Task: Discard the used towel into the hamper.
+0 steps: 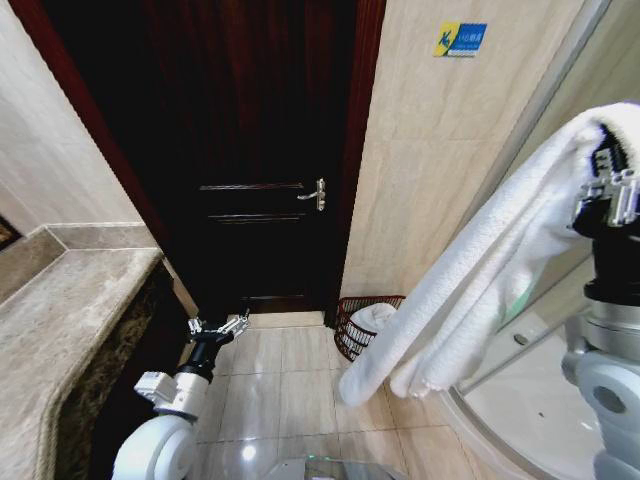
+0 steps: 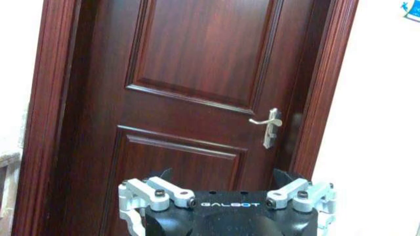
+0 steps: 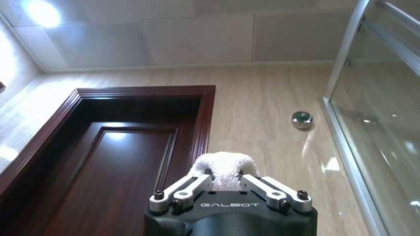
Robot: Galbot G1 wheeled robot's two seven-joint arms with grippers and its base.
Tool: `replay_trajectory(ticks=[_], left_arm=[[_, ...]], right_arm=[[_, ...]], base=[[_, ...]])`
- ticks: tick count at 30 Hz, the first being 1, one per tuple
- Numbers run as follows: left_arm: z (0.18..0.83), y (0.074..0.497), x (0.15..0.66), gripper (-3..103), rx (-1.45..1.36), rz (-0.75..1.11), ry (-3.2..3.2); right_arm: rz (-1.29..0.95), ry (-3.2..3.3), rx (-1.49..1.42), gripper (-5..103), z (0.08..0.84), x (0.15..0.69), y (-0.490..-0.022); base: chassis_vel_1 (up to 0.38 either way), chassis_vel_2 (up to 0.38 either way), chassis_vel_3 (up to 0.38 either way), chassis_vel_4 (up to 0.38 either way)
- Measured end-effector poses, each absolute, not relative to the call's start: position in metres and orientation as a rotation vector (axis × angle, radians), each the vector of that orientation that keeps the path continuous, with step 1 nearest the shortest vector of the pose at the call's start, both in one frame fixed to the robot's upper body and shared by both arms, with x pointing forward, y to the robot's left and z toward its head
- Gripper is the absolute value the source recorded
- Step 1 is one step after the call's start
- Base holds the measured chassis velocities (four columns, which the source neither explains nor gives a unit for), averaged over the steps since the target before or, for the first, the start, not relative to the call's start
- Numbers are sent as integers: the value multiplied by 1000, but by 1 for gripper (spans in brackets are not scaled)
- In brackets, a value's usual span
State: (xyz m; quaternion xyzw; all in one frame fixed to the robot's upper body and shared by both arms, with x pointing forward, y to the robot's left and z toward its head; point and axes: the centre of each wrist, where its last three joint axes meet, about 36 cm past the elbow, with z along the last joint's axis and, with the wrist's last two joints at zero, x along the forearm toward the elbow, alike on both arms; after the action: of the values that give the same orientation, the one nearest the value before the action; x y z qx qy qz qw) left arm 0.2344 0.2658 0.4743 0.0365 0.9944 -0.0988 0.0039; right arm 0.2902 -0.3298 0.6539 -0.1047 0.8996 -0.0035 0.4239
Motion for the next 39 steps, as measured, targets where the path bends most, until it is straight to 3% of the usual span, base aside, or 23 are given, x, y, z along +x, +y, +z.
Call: replay_trajectory(ticks=[20,31,39], left_arm=[[474,266,234,100,114,-309,3116],[474,266,234,100,114,-309,3116],[474,266,234,100,114,-310,3116]], right_arm=[[-13,2208,-292,7,669,300,-324],[-63,2144,-343,7,704,334,-333],[-89,2121,-261,7,729,384,-369]], base=[[-73,78,76,-73],[-89,96,86,-98],[-16,12,14,-11]])
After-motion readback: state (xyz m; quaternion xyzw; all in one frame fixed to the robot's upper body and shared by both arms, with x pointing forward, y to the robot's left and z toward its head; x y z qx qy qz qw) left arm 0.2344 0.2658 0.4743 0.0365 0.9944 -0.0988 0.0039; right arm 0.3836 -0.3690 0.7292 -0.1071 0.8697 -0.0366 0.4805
